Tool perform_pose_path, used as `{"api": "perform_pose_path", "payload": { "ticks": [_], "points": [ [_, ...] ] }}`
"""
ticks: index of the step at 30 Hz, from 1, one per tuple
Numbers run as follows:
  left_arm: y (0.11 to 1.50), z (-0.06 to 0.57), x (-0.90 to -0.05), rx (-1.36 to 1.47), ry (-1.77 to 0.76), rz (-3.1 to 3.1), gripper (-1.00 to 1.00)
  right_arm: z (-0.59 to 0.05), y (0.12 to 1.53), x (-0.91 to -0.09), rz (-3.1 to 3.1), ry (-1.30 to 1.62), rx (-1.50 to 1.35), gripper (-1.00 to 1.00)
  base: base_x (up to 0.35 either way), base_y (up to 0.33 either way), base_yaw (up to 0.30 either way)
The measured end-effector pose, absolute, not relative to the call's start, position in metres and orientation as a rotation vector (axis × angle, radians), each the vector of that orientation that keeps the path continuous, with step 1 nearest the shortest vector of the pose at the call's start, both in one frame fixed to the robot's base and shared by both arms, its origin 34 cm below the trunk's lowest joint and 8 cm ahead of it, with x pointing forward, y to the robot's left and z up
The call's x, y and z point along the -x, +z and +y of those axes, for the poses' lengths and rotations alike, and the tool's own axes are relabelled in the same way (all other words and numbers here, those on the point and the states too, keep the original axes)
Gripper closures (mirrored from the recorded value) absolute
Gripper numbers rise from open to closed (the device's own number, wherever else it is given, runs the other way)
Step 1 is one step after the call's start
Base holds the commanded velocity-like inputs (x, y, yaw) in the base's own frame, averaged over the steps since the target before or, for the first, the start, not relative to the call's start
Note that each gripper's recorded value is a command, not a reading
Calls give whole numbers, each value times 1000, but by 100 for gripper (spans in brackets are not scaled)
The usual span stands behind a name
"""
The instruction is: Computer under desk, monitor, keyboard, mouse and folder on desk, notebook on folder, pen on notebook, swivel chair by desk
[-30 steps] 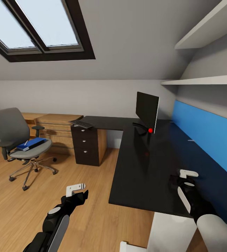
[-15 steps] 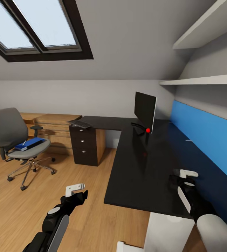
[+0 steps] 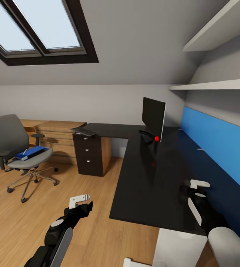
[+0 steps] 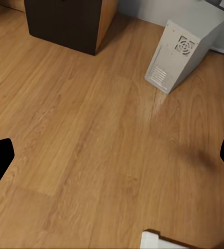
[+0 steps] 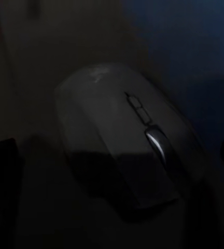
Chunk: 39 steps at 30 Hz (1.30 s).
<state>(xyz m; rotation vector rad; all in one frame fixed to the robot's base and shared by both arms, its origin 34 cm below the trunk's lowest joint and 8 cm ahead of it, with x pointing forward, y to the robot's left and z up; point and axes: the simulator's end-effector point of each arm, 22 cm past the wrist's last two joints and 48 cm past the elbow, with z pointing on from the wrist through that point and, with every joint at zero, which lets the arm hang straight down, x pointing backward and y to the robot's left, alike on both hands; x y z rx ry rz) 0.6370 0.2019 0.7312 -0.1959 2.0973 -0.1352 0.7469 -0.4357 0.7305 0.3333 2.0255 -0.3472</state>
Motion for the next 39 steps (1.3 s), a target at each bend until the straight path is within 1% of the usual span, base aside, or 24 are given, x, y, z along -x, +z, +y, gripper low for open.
{"api": "perform_pose_path", "payload": {
  "ticks": [12,25,26,39],
  "points": [
    [731,202,-637,195,-135,2098,-100,-438,731,-746,2026,-352,-334,-100,60,0,0],
    [731,202,-637,195,-135,2097,-100,-438,731,-746,2027,-351,-334,-100,7,0,0],
    [731,202,-637,196,-135,2098,-100,-438,731,-746,2029,-353,-334,100,0,0,0],
    [731,202,-637,195,-136,2098,-100,-438,731,-746,2036,-357,-328,100,0,0,0]
  ]
}}
